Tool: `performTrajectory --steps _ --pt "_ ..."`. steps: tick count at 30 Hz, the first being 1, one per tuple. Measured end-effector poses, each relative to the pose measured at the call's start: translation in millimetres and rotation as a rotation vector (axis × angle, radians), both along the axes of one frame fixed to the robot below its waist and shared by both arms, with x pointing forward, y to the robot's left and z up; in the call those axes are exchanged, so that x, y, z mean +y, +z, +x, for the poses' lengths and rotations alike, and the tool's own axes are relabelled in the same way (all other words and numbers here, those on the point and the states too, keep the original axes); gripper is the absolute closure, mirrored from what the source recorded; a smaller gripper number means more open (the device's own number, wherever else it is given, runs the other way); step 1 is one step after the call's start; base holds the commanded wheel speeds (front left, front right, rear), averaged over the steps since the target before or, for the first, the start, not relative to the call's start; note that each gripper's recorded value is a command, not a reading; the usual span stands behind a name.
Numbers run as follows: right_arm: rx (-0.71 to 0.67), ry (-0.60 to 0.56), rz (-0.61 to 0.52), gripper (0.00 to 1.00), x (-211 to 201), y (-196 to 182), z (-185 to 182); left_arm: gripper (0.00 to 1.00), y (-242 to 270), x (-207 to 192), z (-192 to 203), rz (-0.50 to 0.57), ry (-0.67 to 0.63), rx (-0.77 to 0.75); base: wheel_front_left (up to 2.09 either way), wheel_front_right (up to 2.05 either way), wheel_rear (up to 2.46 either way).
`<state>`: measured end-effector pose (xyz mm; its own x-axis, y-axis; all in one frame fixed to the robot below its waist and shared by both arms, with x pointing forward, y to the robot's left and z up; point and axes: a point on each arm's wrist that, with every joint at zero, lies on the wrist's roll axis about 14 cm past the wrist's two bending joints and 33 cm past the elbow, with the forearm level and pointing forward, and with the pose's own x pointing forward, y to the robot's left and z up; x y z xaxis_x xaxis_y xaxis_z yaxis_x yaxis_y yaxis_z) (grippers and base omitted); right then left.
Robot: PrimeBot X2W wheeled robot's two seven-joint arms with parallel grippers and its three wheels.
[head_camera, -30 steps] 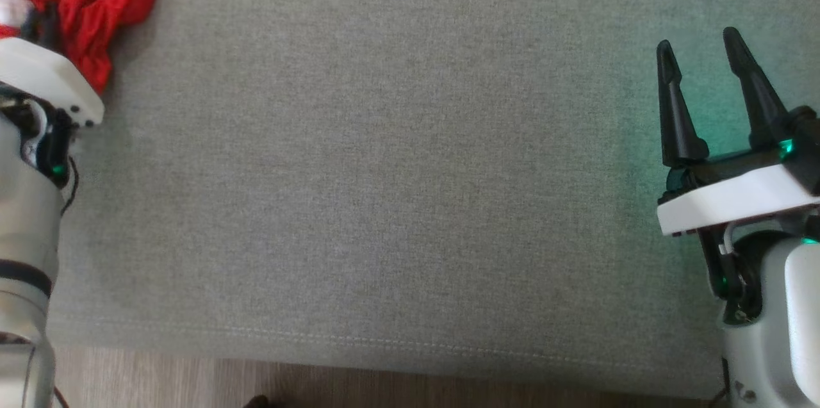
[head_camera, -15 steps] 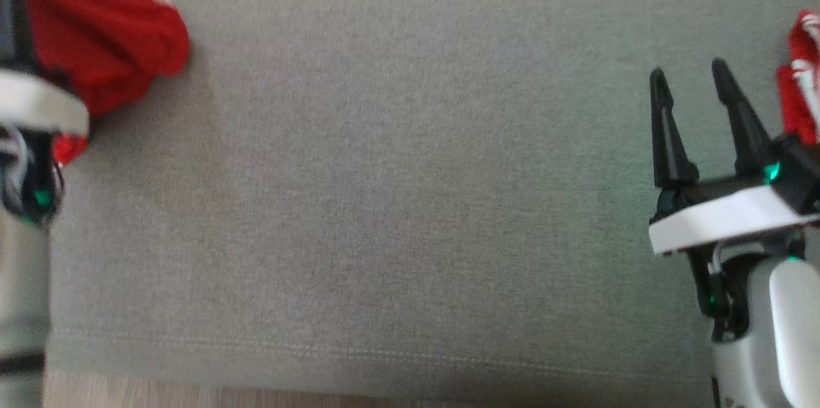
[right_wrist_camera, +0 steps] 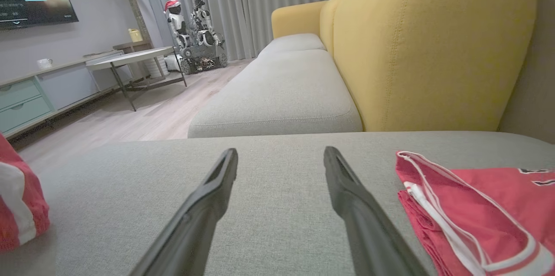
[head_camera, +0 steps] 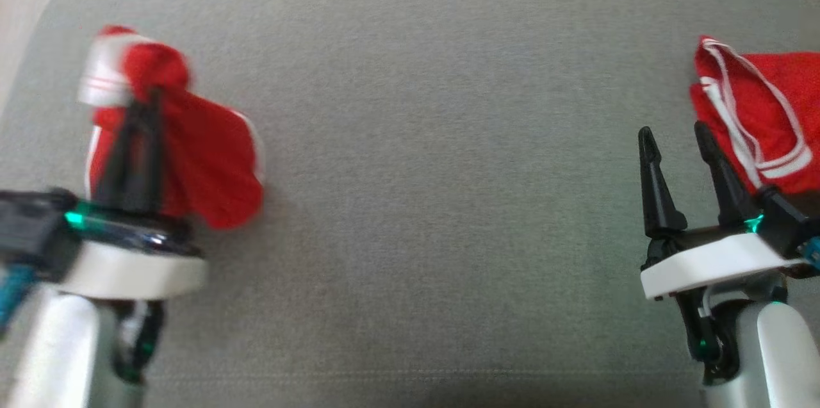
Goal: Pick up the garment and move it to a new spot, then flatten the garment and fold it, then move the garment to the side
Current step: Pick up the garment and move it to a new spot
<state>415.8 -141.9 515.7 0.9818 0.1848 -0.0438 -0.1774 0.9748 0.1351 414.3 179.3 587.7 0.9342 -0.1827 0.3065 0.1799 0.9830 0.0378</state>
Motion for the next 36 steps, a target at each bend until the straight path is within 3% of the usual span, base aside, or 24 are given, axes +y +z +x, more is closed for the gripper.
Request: performTrajectory --steps 18,29,30,32,33,36 --pt "0.029 -0.159 0.025 0.00 -52.7 -8.1 -29.0 1.00 -69.9 -207.3 23.2 -0.039 -0.550 0.241 0.00 0.00 0.00" --pt "0.054 -0.231 0.040 0.00 -74.6 -24.4 -29.1 1.00 -139.4 -279.2 24.0 0.048 -0.733 0.441 0.00 0.00 0.00" --pt "0.061 -0.237 0.039 0.00 -76.2 -26.9 -30.3 0.93 -145.7 -284.0 22.0 0.050 -0.747 0.464 0.00 0.00 0.00" --pt "0.071 -0.249 0.046 0.00 -79.4 -30.9 -32.9 0.20 -158.4 -291.8 17.1 0.049 -0.770 0.521 0.00 0.00 0.00" --pt "0.074 -0.255 0.044 0.00 -81.3 -32.2 -34.2 0.00 -162.8 -294.8 14.1 0.051 -0.781 0.539 0.00 0.00 0.00" --pt "0.074 -0.264 0.047 0.00 -83.6 -32.7 -37.1 0.00 -165.0 -298.8 10.4 0.056 -0.794 0.557 0.00 0.00 0.00"
